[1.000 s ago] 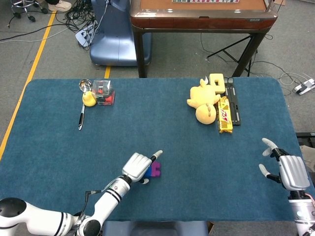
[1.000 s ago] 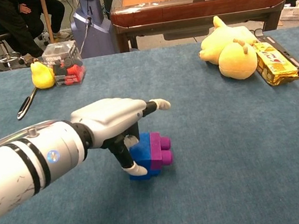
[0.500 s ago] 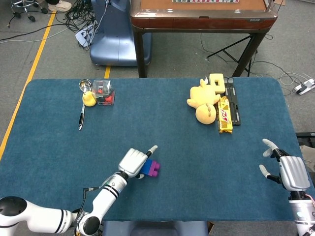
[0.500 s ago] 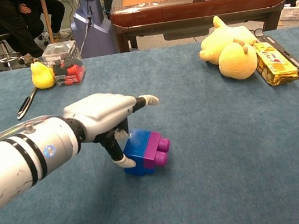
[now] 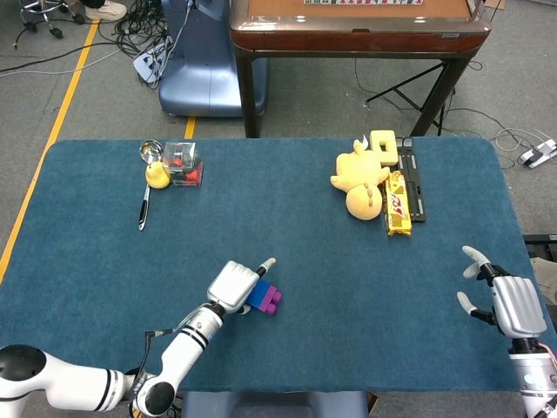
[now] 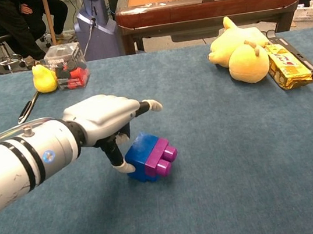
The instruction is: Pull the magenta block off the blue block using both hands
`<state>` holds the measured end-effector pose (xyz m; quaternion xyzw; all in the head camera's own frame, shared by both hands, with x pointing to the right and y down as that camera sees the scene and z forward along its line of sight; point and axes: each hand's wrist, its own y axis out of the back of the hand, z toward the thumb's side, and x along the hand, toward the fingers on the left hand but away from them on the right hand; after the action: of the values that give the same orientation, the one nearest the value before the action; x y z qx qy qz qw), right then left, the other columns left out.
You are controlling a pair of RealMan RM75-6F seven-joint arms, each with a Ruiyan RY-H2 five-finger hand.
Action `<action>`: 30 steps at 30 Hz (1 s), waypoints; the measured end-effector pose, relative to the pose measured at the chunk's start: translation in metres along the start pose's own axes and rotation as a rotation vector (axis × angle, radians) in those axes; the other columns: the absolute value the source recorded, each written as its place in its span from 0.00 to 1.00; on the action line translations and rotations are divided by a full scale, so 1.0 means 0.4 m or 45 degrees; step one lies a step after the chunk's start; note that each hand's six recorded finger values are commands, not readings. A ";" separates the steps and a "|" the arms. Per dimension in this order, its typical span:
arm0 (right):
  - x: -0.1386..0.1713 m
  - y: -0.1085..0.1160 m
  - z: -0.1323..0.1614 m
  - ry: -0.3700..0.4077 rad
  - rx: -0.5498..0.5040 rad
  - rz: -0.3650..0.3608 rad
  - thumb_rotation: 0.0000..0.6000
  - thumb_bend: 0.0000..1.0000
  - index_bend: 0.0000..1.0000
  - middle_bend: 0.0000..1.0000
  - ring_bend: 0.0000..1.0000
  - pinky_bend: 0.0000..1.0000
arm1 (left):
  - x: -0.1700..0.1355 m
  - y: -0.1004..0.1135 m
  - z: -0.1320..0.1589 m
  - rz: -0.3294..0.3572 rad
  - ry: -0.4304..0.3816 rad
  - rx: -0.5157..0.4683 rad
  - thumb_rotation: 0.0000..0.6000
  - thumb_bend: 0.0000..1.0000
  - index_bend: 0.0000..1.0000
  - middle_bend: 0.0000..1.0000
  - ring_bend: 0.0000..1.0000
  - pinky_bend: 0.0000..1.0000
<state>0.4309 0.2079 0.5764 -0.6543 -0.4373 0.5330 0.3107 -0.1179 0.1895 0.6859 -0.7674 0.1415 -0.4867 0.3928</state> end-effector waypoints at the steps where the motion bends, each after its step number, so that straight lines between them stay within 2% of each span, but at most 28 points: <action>1: 0.000 -0.001 0.000 -0.001 0.000 0.002 1.00 0.25 0.19 0.46 0.44 0.66 | 0.000 -0.001 0.001 0.000 -0.002 0.000 1.00 0.00 0.13 0.95 0.99 1.00; 24: 0.004 -0.010 -0.007 -0.009 -0.010 0.011 1.00 0.25 0.19 0.46 0.44 0.66 | 0.008 -0.011 0.000 0.004 0.005 0.045 1.00 0.00 0.35 0.96 0.98 1.00; 30: 0.003 -0.013 -0.006 -0.009 -0.013 0.013 1.00 0.25 0.19 0.46 0.44 0.66 | 0.008 -0.011 0.003 0.006 0.001 0.049 1.00 0.00 0.38 0.96 0.98 1.00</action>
<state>0.4321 0.2113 0.5809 -0.6561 -0.4377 0.5348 0.3031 -0.1162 0.1909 0.6907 -0.7591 0.1343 -0.4888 0.4084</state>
